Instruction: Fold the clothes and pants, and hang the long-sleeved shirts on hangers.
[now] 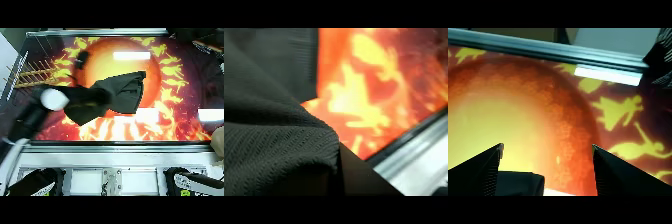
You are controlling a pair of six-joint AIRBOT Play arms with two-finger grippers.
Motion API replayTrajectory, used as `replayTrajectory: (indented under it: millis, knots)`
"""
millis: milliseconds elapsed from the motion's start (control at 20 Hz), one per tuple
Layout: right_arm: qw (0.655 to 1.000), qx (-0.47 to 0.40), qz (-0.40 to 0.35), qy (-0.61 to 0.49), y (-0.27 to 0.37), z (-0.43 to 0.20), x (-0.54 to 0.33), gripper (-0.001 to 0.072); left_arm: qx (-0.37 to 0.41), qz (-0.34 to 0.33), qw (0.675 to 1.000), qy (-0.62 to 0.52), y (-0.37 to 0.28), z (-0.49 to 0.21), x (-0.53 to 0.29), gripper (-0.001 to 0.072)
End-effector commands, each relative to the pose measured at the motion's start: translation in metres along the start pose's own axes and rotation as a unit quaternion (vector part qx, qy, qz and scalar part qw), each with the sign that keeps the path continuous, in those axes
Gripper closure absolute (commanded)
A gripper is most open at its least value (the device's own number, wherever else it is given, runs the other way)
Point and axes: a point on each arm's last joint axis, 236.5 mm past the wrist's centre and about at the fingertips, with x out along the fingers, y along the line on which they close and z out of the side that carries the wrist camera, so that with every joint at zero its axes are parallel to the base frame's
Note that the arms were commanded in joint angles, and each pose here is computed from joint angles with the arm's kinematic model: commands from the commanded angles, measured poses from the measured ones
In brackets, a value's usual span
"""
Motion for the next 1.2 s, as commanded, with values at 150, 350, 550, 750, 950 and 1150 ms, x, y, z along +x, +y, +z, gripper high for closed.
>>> replayTrajectory:
  millis: [150,350,550,750,950,1150]
  knots:
    - [0.999,0.001,-0.048,-0.01,-0.042,0.018,-0.054,0.0104,0.076,-0.098,0.992,0.025,-0.135,-0.042,0.104,0.0242]
    - [0.998,0.002,-0.047,0.034,-0.047,-0.004,-0.057,0.0104,0.068,-0.055,0.994,0.059,-0.095,-0.024,0.101,0.0054]
    - [0.997,0.003,-0.036,0.066,-0.041,-0.019,-0.058,0.0107,0.06,0.124,0.985,0.107,0.036,-0.042,0.065,0.0053]
    - [0.996,0.006,-0.024,0.09,-0.036,-0.03,-0.059,0.0108,0.017,0.223,0.956,0.192,0.116,-0.118,0.05,0.0054]
    - [0.993,0.009,-0.015,0.113,-0.032,-0.042,-0.059,0.0109,0.02,0.228,0.948,0.221,0.125,-0.165,0.063,0.0053]
    - [0.991,0.01,-0.007,0.133,-0.028,-0.052,-0.061,0.0109,0.035,0.227,0.954,0.192,0.115,-0.172,0.077,0.0054]
